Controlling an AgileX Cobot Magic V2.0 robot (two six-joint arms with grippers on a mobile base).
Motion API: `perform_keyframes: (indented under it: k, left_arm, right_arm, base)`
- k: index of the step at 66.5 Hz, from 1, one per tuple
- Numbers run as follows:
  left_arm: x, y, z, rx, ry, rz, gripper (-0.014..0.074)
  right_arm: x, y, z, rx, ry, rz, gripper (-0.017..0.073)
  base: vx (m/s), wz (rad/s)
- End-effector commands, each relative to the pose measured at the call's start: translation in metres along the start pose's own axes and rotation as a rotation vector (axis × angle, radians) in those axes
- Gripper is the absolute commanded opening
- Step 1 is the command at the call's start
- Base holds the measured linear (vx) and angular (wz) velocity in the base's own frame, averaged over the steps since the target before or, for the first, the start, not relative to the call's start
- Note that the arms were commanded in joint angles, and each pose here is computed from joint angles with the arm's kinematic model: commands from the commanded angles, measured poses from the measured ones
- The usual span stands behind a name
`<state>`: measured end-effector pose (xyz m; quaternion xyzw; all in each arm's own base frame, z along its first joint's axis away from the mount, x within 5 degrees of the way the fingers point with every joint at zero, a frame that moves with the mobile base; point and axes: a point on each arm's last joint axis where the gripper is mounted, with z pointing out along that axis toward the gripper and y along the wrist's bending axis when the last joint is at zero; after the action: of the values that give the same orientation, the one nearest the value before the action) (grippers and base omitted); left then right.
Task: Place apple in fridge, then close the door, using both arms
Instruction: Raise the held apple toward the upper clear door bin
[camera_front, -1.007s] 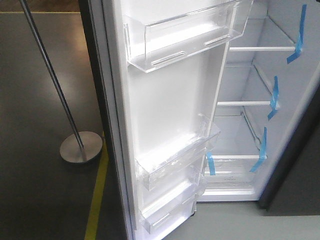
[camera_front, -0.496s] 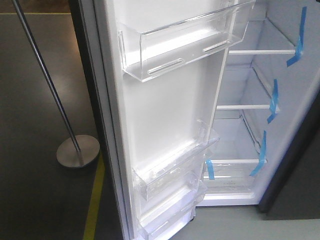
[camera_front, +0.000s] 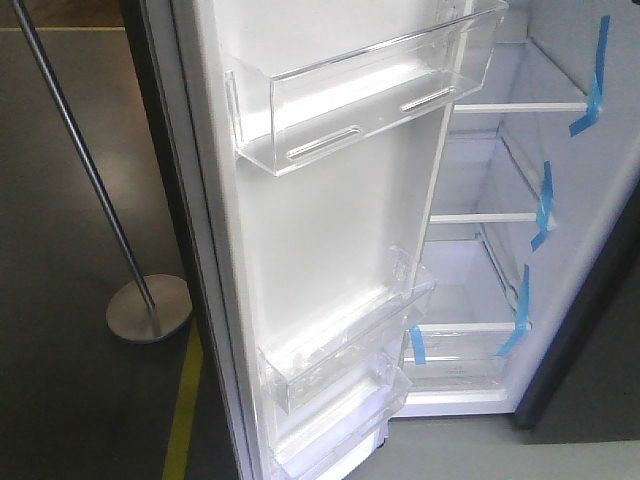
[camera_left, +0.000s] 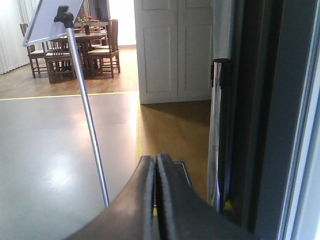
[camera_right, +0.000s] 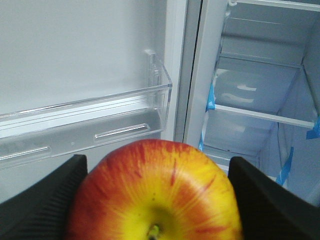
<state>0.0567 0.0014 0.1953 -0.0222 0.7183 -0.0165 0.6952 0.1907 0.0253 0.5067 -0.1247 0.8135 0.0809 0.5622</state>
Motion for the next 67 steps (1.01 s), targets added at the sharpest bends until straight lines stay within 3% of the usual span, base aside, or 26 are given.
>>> perform_keyframes:
  k: [1, 67]
  left_arm:
    - [-0.0008, -0.0016, 0.0001, 0.019, -0.052, -0.002, -0.0008]
    - [-0.0008, -0.0016, 0.0001, 0.019, -0.052, -0.002, -0.0008]
  right_arm:
    - [-0.0146, 0.0012, -0.0139, 0.02, -0.124, -0.009, 0.015]
    - [-0.0146, 0.0012, -0.0139, 0.02, -0.124, -0.009, 0.015]
  base:
    - [0.03, -0.03]
    - [0.01, -0.01]
